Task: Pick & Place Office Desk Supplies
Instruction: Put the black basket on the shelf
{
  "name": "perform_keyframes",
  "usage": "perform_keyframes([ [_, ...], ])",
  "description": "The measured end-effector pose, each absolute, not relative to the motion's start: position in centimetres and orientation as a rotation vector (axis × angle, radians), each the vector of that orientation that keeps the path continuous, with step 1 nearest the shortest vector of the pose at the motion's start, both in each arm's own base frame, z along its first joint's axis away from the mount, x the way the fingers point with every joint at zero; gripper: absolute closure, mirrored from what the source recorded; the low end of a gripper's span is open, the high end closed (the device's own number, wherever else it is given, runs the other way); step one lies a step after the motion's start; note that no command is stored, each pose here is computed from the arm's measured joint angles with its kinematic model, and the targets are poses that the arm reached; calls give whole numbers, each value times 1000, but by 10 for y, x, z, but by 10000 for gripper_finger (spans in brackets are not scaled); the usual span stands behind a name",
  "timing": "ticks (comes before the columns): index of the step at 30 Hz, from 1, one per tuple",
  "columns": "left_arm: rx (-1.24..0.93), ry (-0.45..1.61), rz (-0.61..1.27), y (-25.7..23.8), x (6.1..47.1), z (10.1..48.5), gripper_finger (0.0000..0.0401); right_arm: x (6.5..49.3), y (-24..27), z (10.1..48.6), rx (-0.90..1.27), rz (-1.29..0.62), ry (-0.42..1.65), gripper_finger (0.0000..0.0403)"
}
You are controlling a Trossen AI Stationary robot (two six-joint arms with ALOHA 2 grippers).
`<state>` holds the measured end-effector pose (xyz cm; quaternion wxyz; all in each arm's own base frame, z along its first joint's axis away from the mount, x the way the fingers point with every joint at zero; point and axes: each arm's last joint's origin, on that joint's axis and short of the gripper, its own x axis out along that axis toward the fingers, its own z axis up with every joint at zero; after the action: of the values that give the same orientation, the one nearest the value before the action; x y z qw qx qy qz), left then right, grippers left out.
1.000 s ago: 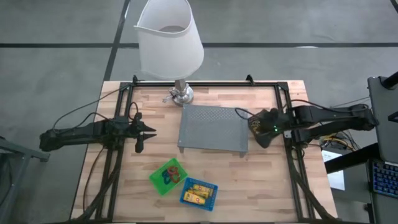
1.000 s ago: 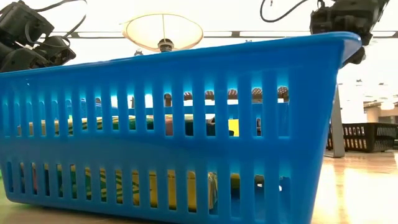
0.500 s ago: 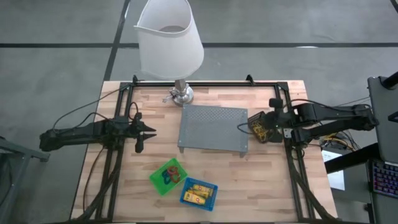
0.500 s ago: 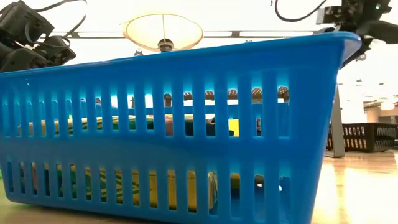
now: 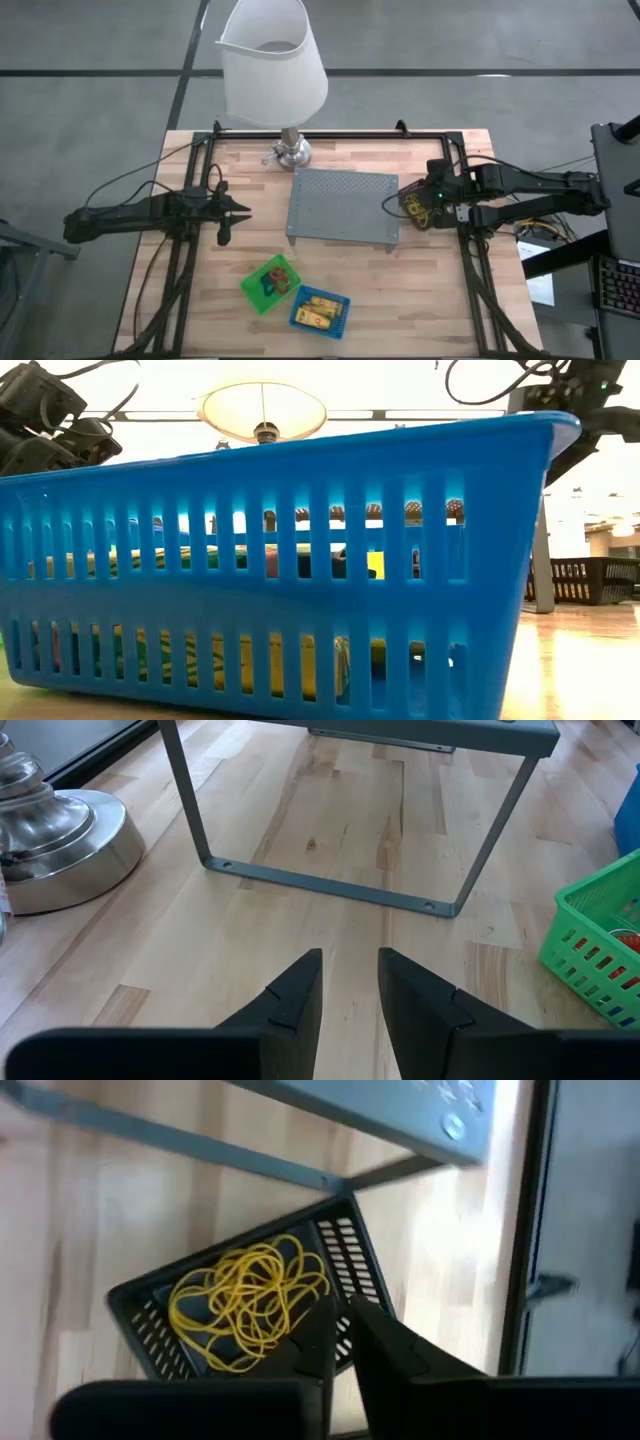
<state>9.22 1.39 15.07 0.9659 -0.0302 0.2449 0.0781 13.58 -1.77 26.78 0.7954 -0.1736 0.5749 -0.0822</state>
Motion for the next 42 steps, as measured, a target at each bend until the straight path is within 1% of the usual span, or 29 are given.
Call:
perform_keyframes([
  [3,-61,496,158,14,92,151,295,135,-25,262,-349,-208,1258,342],
  [8,-61,496,158,14,92,151,295,135,-35,245,-410,-148,1284,297],
  [12,-61,496,159,14,92,151,295,134,-43,232,-396,-163,1293,273],
  [17,-56,496,179,15,92,151,295,134,-58,219,-413,-210,1278,253],
  [24,-56,495,181,15,92,151,295,135,-81,213,-419,-310,1200,250],
  [28,-56,495,182,15,92,151,295,133,-89,210,-382,-261,1196,255],
  [33,-56,495,182,15,92,151,295,134,-99,203,-340,-251,1229,257],
  [37,-56,494,182,15,92,151,295,140,-104,195,-345,-164,1246,254],
  [42,-56,494,182,15,92,151,295,145,-112,181,-301,-129,1307,254],
])
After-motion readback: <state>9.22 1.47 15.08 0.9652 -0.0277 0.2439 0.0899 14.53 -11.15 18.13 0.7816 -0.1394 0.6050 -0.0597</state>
